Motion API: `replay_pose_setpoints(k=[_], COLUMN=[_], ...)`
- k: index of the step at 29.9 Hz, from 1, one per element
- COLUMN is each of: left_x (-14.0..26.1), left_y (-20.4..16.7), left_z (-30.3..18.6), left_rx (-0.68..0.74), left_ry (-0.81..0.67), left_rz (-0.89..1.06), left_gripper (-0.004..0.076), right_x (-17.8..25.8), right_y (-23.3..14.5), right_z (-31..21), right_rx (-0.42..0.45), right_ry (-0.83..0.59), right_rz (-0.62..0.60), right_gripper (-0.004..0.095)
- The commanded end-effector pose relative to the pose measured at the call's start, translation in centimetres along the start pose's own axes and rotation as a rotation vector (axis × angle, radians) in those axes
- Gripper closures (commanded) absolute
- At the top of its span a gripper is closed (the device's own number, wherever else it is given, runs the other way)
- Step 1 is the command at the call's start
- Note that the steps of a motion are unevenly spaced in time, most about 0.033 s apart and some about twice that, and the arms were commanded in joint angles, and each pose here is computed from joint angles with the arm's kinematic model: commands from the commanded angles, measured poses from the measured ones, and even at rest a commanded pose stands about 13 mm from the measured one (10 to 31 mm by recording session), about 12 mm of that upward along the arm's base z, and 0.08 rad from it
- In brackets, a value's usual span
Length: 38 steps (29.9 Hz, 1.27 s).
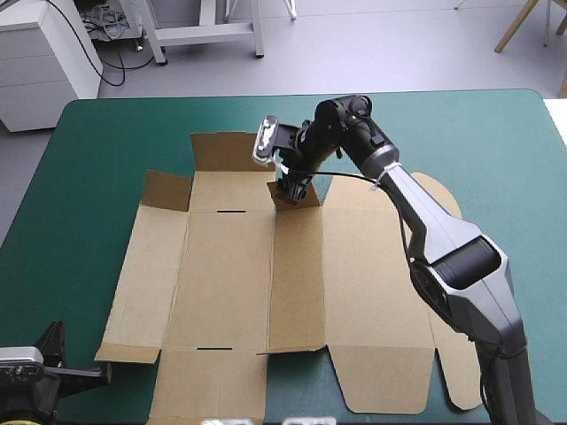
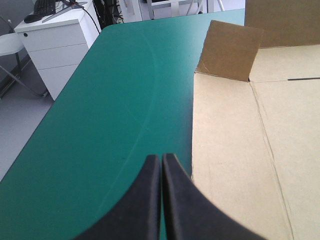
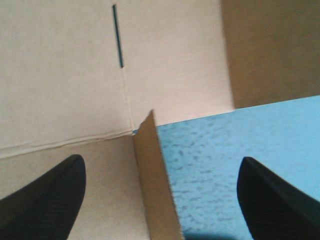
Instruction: Fold the box
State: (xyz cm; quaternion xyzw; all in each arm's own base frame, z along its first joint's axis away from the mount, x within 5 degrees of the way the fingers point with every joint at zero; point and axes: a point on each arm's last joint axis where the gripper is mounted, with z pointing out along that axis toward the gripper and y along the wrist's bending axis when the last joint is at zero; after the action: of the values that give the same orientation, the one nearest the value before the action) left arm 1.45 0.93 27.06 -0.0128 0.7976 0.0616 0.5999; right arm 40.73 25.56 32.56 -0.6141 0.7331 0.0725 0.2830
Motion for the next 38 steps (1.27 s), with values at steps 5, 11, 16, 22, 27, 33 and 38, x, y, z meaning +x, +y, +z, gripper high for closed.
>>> replay_pose_setpoints(k=[5,11,16,22,27,33,38], left_x=[-1.2,-1.2,-1.2,-1.2,-1.2,-1.7,-3.8], left_y=[0.1,0.1,0.1,0.1,0.1,0.1,0.0], left_z=[-0.7,-0.7,-0.7,-0.7,-0.7,-0.6,1.1], left_rx=[0.003,0.003,0.003,0.003,-0.002,0.005,0.011], left_ry=[-0.116,-0.117,-0.116,-0.116,-0.116,-0.143,-0.073], left_rz=[-0.004,-0.004,-0.004,-0.004,0.0,-0.018,-0.012], left_gripper=[0.0734,0.0734,0.0729,0.0409,0.0042,0.0041,0.0101], right_x=[-2.9,-1.8,-1.0,0.7,4.3,9.0,12.8], right_y=[-0.5,-1.5,-2.2,-1.2,0.4,2.5,4.8], right_z=[-10.9,-11.6,-11.9,-11.3,-11.6,-13.7,-15.9], right_rx=[0.258,0.392,0.449,0.412,0.412,0.417,0.441], right_ry=[-0.17,-0.125,-0.125,-0.037,0.075,0.065,0.036], right_rz=[0.182,0.513,0.68,0.712,0.751,0.839,0.908], right_gripper=[0.0175,0.0632,0.0912,0.0912,0.0912,0.0912,0.0912])
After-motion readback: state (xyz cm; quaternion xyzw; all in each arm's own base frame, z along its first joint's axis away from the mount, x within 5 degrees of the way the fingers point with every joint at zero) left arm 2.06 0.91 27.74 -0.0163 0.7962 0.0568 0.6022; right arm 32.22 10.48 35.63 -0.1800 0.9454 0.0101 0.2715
